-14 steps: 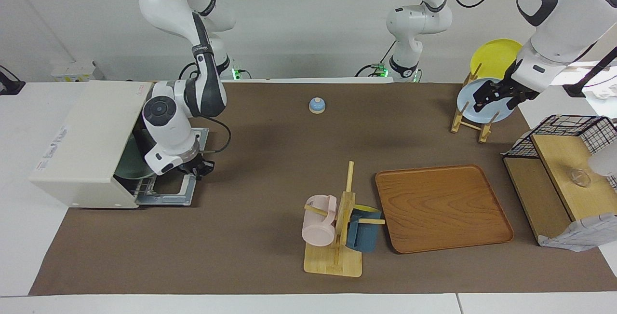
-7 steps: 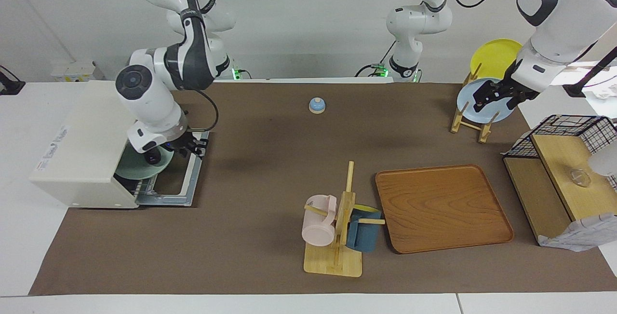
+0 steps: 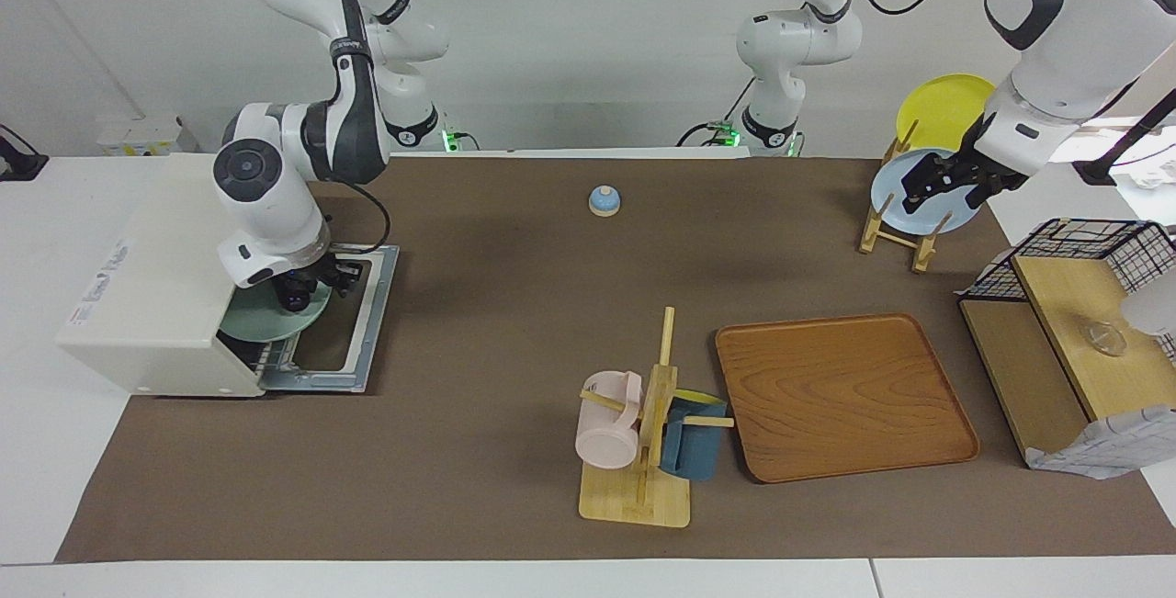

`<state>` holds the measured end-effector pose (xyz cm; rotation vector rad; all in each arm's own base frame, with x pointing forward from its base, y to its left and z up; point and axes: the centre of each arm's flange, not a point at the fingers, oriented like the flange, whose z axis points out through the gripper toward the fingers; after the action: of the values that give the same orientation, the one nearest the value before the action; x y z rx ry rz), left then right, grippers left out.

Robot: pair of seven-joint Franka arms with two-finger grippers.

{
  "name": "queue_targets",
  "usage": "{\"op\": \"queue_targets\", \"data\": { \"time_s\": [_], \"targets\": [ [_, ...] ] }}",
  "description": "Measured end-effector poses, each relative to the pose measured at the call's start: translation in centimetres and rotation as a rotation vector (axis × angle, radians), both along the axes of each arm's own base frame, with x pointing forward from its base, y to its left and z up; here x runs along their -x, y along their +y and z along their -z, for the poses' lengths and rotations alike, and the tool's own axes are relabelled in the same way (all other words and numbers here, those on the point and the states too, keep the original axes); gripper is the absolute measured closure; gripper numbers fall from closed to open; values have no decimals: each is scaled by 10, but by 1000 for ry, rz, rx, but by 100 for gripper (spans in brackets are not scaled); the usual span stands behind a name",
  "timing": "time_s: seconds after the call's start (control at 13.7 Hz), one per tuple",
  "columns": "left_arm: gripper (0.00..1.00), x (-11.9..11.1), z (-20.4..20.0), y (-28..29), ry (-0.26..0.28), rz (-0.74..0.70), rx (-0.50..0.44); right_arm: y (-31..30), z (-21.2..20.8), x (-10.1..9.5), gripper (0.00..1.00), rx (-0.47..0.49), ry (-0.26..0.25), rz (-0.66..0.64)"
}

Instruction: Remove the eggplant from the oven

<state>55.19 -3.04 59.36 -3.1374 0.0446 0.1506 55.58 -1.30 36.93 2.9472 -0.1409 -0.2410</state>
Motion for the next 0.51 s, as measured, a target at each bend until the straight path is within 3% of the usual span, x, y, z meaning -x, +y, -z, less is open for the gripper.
{"op": "queue_targets", "data": {
  "time_s": [0.15,0.44,0.51],
  "targets": [
    [0,0,0,-1,0,2,0,0,8,3,53,1,-6,-25],
    [0,0,0,0,0,1,0,14,-9,-3,98,41,9,-91],
    [0,0,0,0,1,0,0,34,-25,-9,98,47,15,-115]
  ]
}}
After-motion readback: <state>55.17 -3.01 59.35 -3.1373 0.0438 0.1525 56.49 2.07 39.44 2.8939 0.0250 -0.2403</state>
